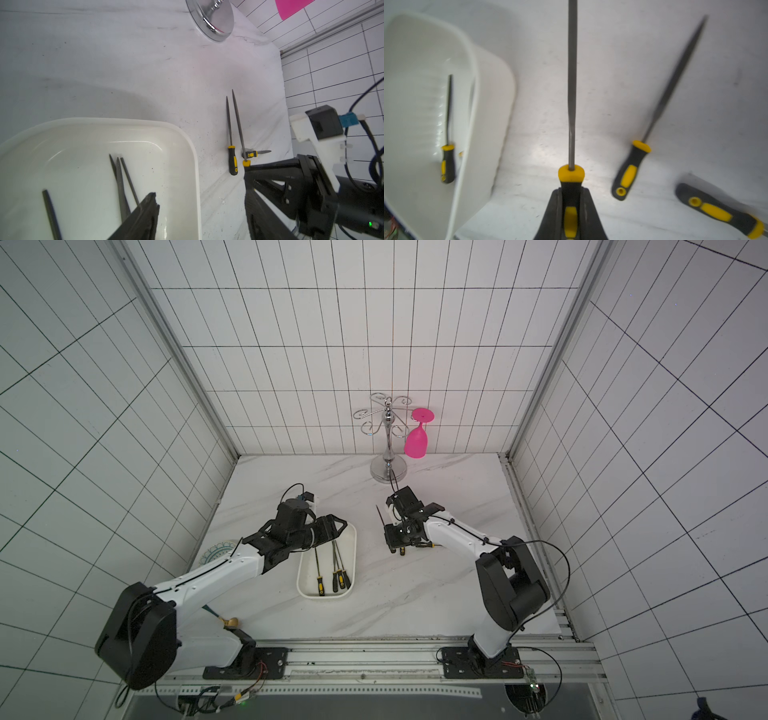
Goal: Put the file tool into the storage box
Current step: Pick up the file tool from the center of the board, then place the file tool in the storage box.
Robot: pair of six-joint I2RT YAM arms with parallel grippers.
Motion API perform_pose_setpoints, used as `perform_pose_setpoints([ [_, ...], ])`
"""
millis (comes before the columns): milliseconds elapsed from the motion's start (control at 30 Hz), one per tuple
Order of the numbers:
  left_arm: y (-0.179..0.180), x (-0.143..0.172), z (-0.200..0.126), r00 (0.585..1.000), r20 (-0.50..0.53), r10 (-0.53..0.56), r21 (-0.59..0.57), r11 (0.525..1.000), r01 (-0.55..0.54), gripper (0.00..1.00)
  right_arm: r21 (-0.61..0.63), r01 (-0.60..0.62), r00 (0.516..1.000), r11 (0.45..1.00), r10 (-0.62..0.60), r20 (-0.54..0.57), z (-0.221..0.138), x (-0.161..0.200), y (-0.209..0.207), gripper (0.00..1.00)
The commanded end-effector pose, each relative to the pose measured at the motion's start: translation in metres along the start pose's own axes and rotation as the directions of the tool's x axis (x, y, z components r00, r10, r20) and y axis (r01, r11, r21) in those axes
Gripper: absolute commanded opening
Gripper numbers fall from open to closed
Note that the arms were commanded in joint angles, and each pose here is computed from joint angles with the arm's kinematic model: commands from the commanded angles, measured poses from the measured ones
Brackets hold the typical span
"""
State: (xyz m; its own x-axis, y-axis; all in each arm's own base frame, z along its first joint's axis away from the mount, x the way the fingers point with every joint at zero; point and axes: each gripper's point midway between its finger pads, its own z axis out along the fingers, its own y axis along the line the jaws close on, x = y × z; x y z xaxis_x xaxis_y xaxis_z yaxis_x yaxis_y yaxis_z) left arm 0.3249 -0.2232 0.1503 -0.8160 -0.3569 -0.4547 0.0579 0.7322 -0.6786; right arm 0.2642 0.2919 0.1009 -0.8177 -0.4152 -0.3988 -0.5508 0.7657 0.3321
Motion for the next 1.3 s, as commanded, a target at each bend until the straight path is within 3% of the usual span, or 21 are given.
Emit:
perform_pose_setpoints([
  [0, -0.021, -0.001, 0.009, 1.0, 0.0, -0.019, 0.096, 0.995, 0.019, 0.68, -0.158, 0.183, 0.982, 0.97, -0.188, -0.02, -0.009, 0.018, 0.055, 0.0],
  [100, -0.027, 0.002, 0.015, 1.0, -0.013, -0.01, 0.104, 0.995, 0.011, 0.68, -0.181, 0.259, 0.964, 0.949, -0.265, -0.012, -0.013, 0.02, 0.075, 0.0],
  [300, -0.03, 0.004, 0.022, 1.0, -0.024, -0.004, 0.102, 0.995, 0.006, 0.67, -0.177, 0.284, 0.958, 0.942, -0.285, 0.024, -0.026, 0.007, 0.084, 0.0],
  [333, -0.03, 0.004, 0.022, 1.0, -0.026, -0.002, 0.104, 0.995, 0.004, 0.6, -0.172, 0.285, 0.958, 0.943, -0.284, 0.032, -0.028, 0.004, 0.084, 0.0],
  [433, -0.031, 0.003, 0.023, 1.0, -0.026, -0.002, 0.106, 0.994, 0.004, 0.2, -0.163, 0.295, 0.956, 0.941, -0.289, 0.057, -0.034, -0.001, 0.085, 0.0],
  [467, -0.032, 0.002, 0.022, 1.0, -0.024, -0.001, 0.11, 0.994, 0.004, 0.12, -0.158, 0.297, 0.955, 0.942, -0.29, 0.064, -0.036, -0.002, 0.085, 0.0],
  [600, -0.034, 0.0, 0.021, 1.0, -0.015, -0.002, 0.115, 0.993, 0.004, 0.01, -0.151, 0.301, 0.953, 0.942, -0.291, 0.082, -0.04, -0.005, 0.085, 0.0],
  [733, -0.034, 0.002, 0.018, 1.0, -0.023, -0.006, 0.117, 0.993, 0.008, 0.0, -0.148, 0.299, 0.953, 0.943, -0.287, 0.097, -0.044, -0.008, 0.086, 0.06],
  [767, -0.035, 0.002, 0.016, 1.0, -0.023, -0.005, 0.121, 0.993, 0.008, 0.0, -0.145, 0.297, 0.953, 0.944, -0.284, 0.105, -0.046, -0.01, 0.087, 0.13],
  [833, -0.036, 0.0, 0.009, 1.0, -0.016, -0.001, 0.123, 0.992, 0.002, 0.0, -0.135, 0.292, 0.953, 0.947, -0.277, 0.12, -0.05, -0.014, 0.087, 0.37],
  [933, -0.034, -0.007, -0.008, 1.0, 0.016, 0.011, 0.104, 0.995, -0.012, 0.0, -0.122, 0.289, 0.952, 0.949, -0.272, 0.143, -0.054, -0.017, 0.086, 0.5],
  [1033, -0.022, -0.015, -0.027, 0.997, 0.063, 0.041, 0.04, 0.998, -0.043, 0.0, -0.11, 0.283, 0.951, 0.953, -0.264, 0.158, -0.055, -0.017, 0.083, 0.52],
  [1133, 0.004, -0.019, -0.042, 0.991, 0.102, 0.081, -0.101, 0.992, -0.071, 0.0, -0.099, 0.268, 0.955, 0.958, -0.251, 0.158, -0.052, -0.019, 0.079, 0.52],
  [1267, 0.041, -0.008, -0.05, 0.989, 0.061, 0.136, -0.272, 0.955, -0.115, 0.0, -0.039, 0.219, 0.967, 0.975, -0.212, 0.145, -0.044, -0.022, 0.063, 0.53],
])
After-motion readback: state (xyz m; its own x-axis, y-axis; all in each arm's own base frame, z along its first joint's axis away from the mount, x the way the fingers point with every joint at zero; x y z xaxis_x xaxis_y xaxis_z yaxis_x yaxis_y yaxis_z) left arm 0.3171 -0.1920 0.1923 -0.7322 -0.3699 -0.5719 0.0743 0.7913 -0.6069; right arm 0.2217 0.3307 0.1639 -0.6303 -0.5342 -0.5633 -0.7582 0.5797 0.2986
